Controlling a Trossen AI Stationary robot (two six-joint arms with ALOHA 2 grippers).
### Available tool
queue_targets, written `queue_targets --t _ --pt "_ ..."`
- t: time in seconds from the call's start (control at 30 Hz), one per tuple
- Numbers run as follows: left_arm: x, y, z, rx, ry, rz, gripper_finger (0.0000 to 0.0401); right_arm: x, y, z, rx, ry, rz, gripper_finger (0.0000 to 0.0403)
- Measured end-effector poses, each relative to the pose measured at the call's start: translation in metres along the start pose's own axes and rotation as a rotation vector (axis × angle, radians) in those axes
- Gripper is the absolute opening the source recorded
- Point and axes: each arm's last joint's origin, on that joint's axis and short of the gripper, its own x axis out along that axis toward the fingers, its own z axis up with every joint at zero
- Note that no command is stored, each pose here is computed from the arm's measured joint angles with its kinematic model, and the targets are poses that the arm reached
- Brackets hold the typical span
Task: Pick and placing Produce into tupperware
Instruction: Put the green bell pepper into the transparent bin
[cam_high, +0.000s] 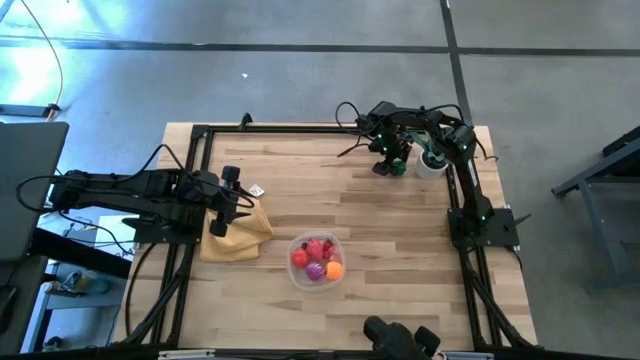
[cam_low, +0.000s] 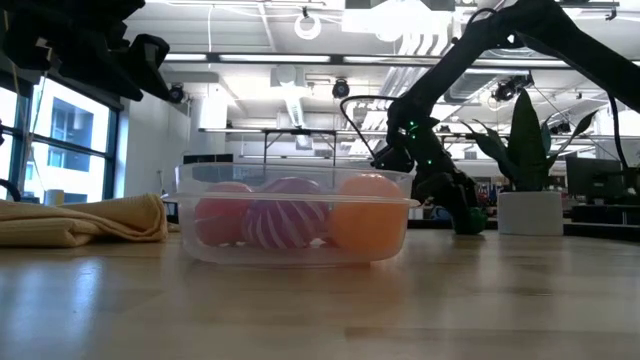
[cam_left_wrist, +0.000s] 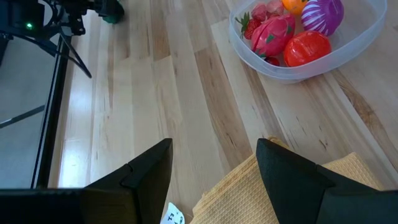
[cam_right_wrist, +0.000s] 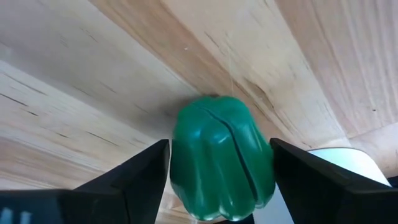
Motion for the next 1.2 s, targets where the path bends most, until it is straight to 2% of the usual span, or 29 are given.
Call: queue_targets --t 0.6,1.2 --pt "0.0 0.0 0.0 0.0 0.0 0.0 0.0221 0.0 0.0001 0.0 0.005 -0.001 0.004 0.0232" --pt "0.0 0.0 0.0 0.0 0.0 0.0 0.0221 -0.0001 0.0011 -0.0017 -0.009 0.017 0.006 0.0229"
